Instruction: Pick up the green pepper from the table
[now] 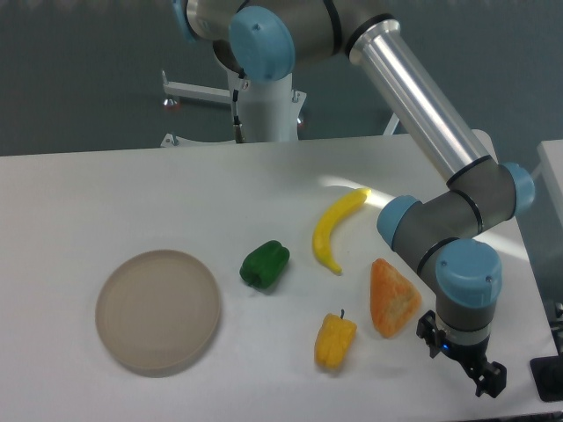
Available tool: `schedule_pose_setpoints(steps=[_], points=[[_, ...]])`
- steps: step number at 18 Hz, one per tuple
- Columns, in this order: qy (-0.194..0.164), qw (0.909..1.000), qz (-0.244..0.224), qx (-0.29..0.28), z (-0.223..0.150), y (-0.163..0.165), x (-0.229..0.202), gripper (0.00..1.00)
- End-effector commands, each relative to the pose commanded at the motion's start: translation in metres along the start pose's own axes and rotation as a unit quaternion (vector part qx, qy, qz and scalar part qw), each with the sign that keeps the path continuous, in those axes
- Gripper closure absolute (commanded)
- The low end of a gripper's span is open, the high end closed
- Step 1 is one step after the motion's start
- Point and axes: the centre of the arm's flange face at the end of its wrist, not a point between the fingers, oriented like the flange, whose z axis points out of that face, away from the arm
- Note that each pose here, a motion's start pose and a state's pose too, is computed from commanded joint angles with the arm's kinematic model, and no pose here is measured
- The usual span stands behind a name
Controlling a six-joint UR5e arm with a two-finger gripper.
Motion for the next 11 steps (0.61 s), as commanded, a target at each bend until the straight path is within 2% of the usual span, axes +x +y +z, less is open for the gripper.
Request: schedule_pose_setpoints(steps=[6, 11], points=[[0.005, 1.0000, -0.001, 0.004, -0.005, -0.001, 0.004, 0.00], [0.019, 0.9991, -0.038, 0.008, -0.022, -0.001, 0.021, 0.00]])
